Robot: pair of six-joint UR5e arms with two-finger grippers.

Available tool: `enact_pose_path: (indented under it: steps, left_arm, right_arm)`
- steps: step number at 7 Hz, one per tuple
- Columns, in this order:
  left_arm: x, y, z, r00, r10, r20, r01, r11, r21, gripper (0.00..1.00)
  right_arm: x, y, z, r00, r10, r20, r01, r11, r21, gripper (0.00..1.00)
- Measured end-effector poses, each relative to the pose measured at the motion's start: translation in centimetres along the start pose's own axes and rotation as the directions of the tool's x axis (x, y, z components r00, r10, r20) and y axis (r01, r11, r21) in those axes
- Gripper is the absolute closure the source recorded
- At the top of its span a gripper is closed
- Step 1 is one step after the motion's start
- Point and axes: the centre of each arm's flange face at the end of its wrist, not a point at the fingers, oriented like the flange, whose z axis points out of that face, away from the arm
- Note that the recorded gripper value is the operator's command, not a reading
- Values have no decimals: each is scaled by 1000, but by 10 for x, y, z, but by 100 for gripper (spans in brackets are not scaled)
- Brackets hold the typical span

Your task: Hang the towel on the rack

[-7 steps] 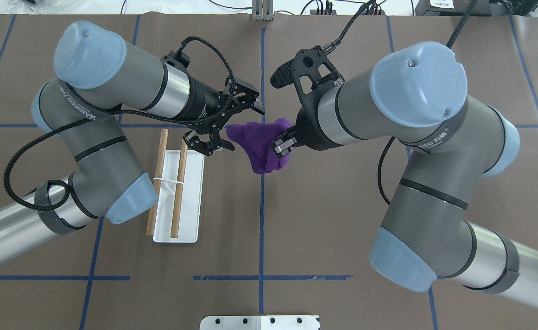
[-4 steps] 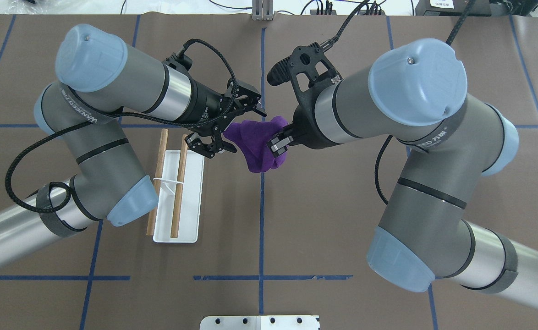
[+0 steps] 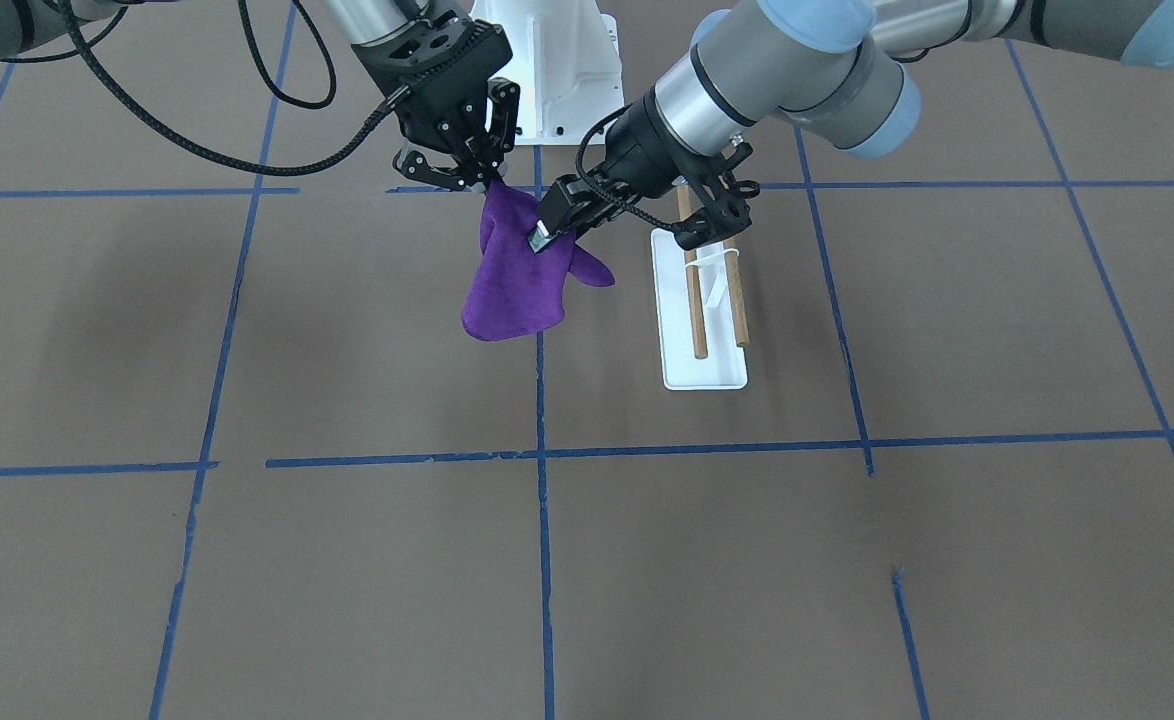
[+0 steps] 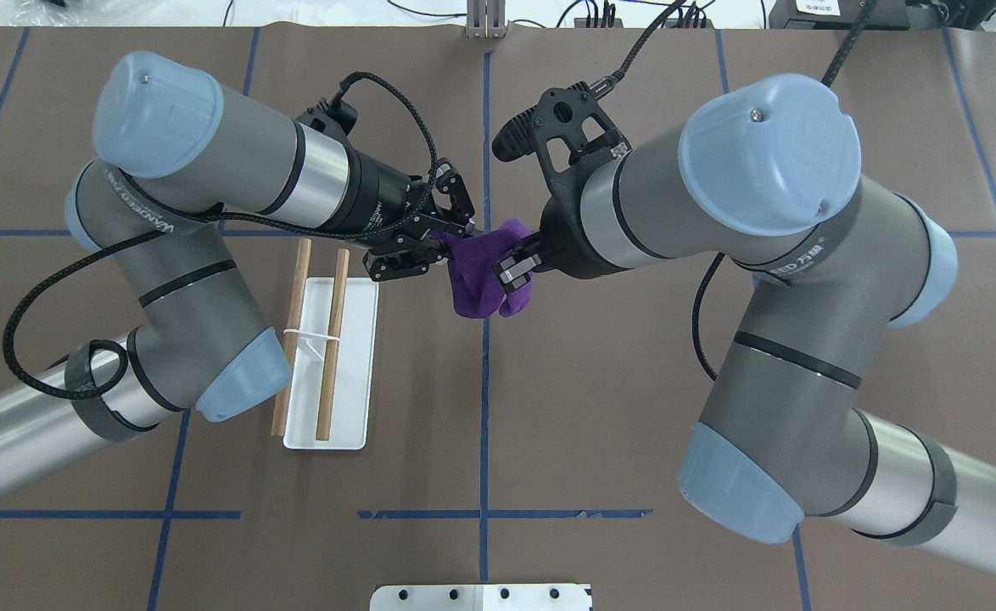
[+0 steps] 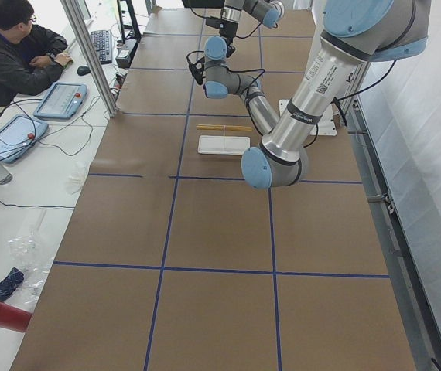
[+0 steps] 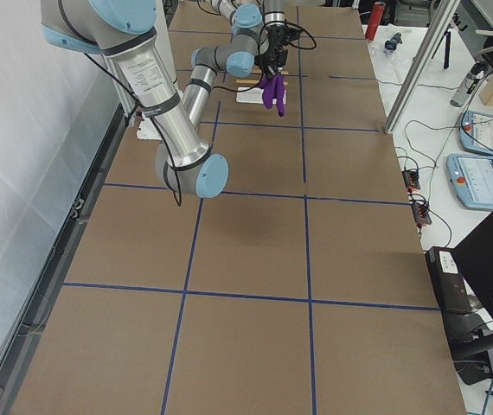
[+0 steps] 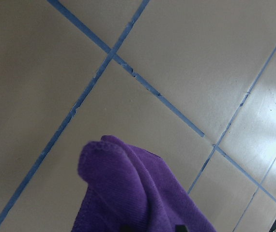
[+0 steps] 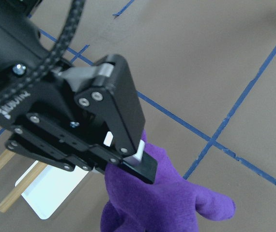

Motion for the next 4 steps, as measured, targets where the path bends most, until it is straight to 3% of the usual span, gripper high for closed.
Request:
enact_pose_path:
  steps: [2, 4]
  left_arm:
    - [-1, -1, 0, 1000, 3, 0, -3, 1000, 0, 100]
    - [-3, -1, 0, 1000, 4, 3, -4, 1000, 0, 100]
  right_arm:
    - [-1, 2, 2, 1000, -1, 0, 1, 1000, -4, 100]
    - [0, 4, 3, 1000, -3, 0, 3, 1000, -11, 100]
